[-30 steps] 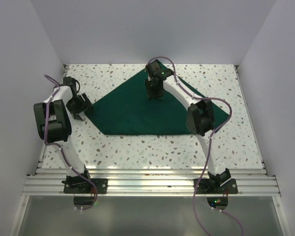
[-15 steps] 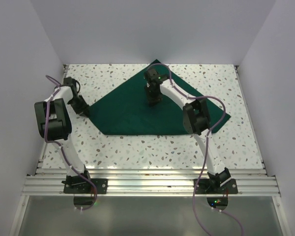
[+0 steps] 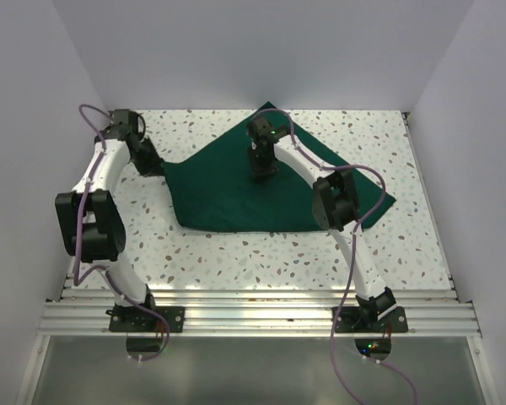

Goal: Prepare the surgical pack

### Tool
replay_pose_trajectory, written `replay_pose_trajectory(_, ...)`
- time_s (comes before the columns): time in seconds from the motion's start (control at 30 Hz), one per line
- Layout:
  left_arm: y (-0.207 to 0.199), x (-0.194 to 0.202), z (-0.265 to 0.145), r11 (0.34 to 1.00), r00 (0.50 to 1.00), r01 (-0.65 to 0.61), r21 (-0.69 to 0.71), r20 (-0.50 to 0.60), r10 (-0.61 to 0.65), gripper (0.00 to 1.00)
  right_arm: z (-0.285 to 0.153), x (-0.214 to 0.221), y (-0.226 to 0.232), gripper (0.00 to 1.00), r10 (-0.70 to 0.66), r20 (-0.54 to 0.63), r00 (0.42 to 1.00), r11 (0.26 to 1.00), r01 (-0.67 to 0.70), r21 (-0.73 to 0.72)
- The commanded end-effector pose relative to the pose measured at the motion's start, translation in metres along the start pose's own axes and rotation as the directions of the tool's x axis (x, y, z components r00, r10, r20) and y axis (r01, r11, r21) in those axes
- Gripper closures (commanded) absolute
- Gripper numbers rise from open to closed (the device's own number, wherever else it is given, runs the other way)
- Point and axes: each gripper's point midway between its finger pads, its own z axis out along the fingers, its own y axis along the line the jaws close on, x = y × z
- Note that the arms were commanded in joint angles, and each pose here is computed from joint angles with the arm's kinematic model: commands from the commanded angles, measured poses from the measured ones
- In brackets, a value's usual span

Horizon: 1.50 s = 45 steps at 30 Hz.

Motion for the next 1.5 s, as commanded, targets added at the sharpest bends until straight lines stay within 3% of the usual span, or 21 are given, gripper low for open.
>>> replay_pose_trajectory(0.0,-0.091,0.007,-0.057,0.982,0.996,-0.067,0.179,0.072,0.055,1.0,0.026,0.039,-0.014,0.66,0.025,-0.154,0.988,1.0,-0.022,0.021)
replay_pose_trajectory(0.3,-0.224,0.082,-0.084,0.913,0.98,-0.192,0.361,0.018,0.199,1.0,0.037,0.058,-0.012,0.65,0.145,-0.268,0.952,0.981,-0.174,-0.088)
replay_pose_trajectory(0.4,-0.252,0.095,-0.08,0.899,0.975,-0.208,0.386,0.007,0.223,1.0,0.041,0.07,-0.014,0.65,0.207,-0.336,0.919,0.957,-0.261,-0.123)
replay_pose_trajectory(0.6,-0.297,0.133,-0.057,0.88,0.961,-0.226,0.418,-0.052,0.272,1.0,0.039,0.06,-0.024,0.64,0.342,-0.357,0.869,0.88,-0.429,-0.202)
replay_pose_trajectory(0.9,-0.319,0.157,-0.026,0.875,0.948,-0.229,0.426,-0.107,0.3,1.0,0.038,0.058,-0.024,0.64,0.419,-0.435,0.797,0.776,-0.563,-0.283)
replay_pose_trajectory(1.47,-0.331,0.165,0.023,0.877,0.945,-0.193,0.44,-0.157,0.286,1.0,0.033,0.038,-0.025,0.64,0.486,-0.438,0.756,0.68,-0.642,-0.354)
